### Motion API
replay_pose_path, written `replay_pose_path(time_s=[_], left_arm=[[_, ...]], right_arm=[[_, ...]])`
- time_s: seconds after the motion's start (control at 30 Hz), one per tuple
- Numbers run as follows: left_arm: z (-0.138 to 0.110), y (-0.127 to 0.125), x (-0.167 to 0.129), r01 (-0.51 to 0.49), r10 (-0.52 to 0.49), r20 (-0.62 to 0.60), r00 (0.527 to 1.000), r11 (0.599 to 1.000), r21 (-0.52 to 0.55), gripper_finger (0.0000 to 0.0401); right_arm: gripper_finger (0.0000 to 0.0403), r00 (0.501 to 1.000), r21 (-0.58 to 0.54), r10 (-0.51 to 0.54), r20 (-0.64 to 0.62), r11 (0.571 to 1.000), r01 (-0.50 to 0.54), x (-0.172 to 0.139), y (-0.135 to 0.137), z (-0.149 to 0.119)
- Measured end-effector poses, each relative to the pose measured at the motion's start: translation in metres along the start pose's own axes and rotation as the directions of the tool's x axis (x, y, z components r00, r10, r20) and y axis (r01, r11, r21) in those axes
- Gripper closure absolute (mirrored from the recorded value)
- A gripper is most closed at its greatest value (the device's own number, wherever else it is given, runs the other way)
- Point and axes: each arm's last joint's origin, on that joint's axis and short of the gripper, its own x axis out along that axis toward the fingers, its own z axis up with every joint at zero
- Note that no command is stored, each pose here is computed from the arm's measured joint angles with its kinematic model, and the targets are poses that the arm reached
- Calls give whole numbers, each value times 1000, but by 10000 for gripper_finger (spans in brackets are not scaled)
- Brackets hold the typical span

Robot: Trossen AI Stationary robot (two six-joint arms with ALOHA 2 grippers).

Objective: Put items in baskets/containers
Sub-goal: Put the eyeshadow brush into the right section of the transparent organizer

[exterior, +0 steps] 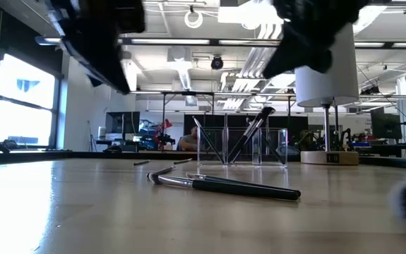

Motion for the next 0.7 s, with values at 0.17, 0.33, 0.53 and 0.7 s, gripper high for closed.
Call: replay_pose_path(time_s=[0.17, 0.33, 0.53, 0.7], left_arm=[[-43, 18, -33, 15, -14, 56, 998, 1000, -18, 401], [-71, 30, -58, 65, -63, 115, 991, 998, -16, 401], [-84, 41, -79, 81, -71, 208, 975, 996, -39, 401], [-88, 46, -85, 82, -70, 227, 971, 996, -43, 401]], right_arm=[[403, 986, 17, -15, -167, 1000, 18, 35, 36, 42], [403, 941, 40, -87, -326, 994, 105, 67, 62, 65], [397, 869, 9, -127, -478, 989, 149, 105, 83, 68], [370, 834, 33, -108, -542, 988, 149, 138, 92, 61]])
